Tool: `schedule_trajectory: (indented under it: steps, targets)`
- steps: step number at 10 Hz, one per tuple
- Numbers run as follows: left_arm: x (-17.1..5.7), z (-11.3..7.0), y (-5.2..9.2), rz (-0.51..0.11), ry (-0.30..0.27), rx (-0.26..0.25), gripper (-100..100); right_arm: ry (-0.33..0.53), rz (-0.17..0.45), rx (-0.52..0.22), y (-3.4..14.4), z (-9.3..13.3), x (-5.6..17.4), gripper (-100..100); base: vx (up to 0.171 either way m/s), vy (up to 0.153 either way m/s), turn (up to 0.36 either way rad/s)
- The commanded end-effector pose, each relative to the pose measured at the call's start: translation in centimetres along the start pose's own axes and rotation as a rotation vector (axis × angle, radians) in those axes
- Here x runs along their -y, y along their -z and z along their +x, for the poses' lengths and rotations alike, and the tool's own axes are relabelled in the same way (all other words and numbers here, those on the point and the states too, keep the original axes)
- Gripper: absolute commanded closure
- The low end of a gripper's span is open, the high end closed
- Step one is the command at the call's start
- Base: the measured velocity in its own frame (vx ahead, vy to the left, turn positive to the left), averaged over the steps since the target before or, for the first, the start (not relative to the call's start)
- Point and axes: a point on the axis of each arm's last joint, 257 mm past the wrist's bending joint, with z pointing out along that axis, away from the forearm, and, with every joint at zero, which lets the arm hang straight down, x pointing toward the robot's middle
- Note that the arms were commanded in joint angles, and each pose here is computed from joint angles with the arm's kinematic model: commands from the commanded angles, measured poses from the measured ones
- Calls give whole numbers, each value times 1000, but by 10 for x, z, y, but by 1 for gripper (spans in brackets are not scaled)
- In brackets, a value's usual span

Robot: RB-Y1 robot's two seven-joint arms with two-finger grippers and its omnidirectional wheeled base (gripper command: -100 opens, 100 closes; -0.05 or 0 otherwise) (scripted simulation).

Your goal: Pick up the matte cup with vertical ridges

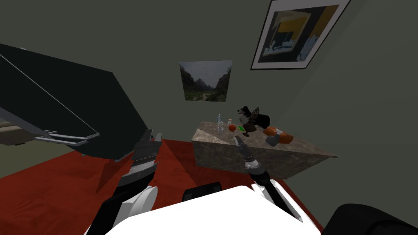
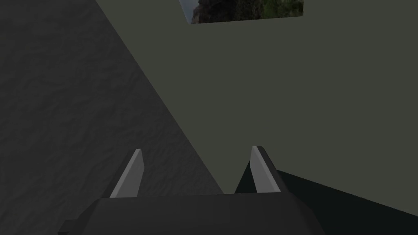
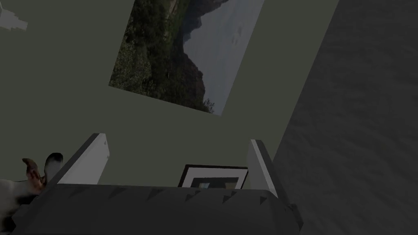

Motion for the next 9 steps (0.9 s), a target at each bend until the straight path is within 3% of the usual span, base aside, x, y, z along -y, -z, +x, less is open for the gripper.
schedule_trajectory:
  steps: [1, 2, 3, 4, 5, 6, 9]
  targets:
    - [0, 0, 0, 0, 0, 0, 0, 38, 51, -71, 20, 8, 21, -100, -183, 195, 184]
    - [0, 0, 0, 0, 0, 0, 0, 62, 82, -116, 34, 12, 33, -100, -180, 219, 143]
    - [0, 0, 0, 0, 0, 0, 0, 64, 92, -124, 37, 13, 38, -100, -103, 129, 80]
    - [0, 0, 0, 0, 0, 0, 0, 88, 130, -175, 54, 17, 52, -100, -22, 72, 204]
    - [0, 0, 0, 0, 0, 0, 0, 88, 130, -175, 54, 17, 52, -100, -15, 39, 110]
    - [0, 0, 0, 0, 0, 0, 0, 113, 169, -227, 72, 20, 66, -100, -25, 62, 175]
    - [0, 0, 0, 0, -1, 0, 0, 113, 169, -227, 72, 20, 66, -100, -4, 23, 26]
